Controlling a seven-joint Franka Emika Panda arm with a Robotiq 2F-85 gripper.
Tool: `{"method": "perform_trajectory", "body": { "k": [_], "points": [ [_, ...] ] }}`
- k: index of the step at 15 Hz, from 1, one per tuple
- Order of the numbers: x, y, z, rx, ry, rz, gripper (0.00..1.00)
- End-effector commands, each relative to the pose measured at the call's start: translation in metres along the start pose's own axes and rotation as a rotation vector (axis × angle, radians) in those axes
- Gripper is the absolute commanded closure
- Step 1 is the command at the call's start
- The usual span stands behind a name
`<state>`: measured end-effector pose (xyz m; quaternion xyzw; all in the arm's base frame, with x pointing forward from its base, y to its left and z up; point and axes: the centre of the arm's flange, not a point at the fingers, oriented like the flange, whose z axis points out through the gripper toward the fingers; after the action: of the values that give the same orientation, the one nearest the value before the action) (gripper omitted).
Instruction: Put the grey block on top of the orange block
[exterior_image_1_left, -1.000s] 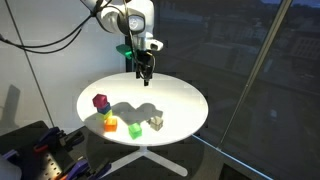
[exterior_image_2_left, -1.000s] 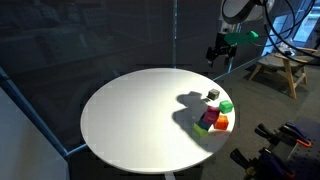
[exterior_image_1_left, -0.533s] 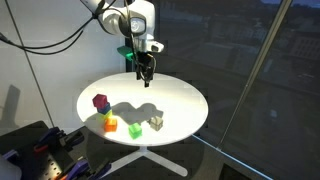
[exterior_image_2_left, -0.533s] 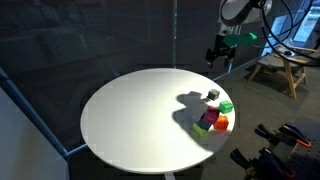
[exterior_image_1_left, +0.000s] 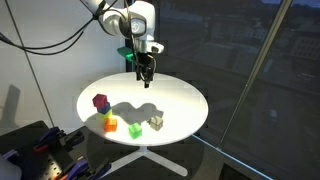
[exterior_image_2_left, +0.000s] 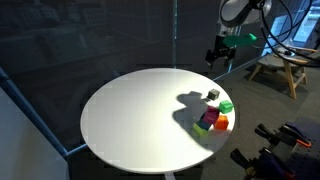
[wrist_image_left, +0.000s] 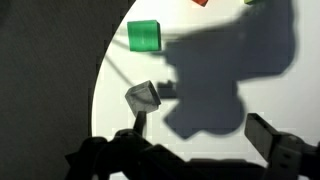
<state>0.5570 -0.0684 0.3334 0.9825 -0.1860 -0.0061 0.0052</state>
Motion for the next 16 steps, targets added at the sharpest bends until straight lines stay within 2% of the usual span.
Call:
{"method": "perform_trajectory", "body": {
  "k": [1, 6, 12, 16],
  "points": [
    [0.011, 0.009, 0.0, -0.008, 0.021, -0.021, 0.0],
    [0.022, 0.023, 0.001, -0.001, 0.025, -0.103, 0.0],
    [0.037, 0.031, 0.003, -0.003, 0.024, -0.263, 0.0],
    [0.047, 0.036, 0.012, -0.011, 0.026, -0.303, 0.0]
  ]
}}
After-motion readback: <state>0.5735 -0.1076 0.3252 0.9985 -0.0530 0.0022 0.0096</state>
